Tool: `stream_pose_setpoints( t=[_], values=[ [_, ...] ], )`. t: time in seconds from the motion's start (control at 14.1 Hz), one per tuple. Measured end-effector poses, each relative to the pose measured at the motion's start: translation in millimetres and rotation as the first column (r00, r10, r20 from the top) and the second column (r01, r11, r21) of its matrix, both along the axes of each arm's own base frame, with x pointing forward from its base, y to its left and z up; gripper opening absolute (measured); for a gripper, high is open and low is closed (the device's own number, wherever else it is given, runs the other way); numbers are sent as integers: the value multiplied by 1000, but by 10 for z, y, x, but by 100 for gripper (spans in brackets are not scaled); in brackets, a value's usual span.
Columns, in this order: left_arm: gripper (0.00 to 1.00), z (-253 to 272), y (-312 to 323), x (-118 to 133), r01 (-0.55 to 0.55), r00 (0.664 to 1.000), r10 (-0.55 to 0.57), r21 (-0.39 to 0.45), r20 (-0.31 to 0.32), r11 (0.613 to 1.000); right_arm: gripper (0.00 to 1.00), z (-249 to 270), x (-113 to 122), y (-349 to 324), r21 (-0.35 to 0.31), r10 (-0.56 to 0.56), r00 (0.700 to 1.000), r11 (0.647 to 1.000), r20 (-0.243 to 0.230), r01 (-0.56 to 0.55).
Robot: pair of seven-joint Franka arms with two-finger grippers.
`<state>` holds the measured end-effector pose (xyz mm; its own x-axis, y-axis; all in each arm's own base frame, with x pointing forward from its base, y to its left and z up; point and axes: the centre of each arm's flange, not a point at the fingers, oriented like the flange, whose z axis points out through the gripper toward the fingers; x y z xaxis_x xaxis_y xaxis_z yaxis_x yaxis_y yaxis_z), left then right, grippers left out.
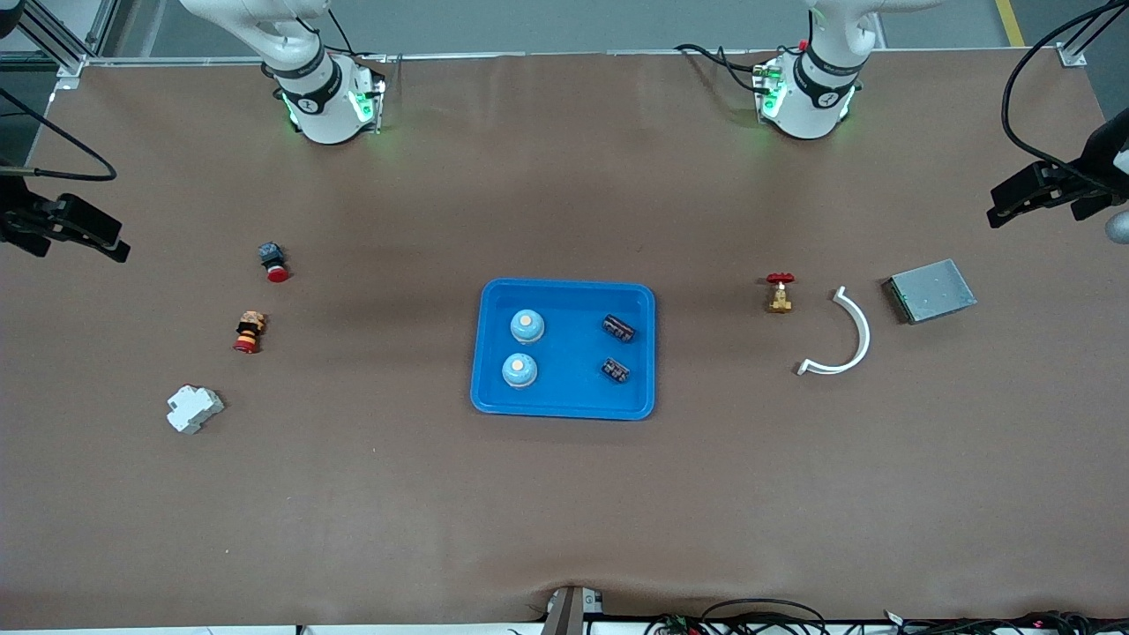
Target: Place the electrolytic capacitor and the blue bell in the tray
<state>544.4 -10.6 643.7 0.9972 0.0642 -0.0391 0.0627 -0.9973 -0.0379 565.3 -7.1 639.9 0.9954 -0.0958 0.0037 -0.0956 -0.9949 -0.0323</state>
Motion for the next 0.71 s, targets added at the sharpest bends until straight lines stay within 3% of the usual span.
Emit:
stream_pose_setpoints(
  t=[0.71],
  values=[
    [100, -2, 42, -6, -8, 1000, 8, -2, -4, 1000, 100, -14, -3, 18, 21, -10, 1000, 1000, -9, 10]
  ],
)
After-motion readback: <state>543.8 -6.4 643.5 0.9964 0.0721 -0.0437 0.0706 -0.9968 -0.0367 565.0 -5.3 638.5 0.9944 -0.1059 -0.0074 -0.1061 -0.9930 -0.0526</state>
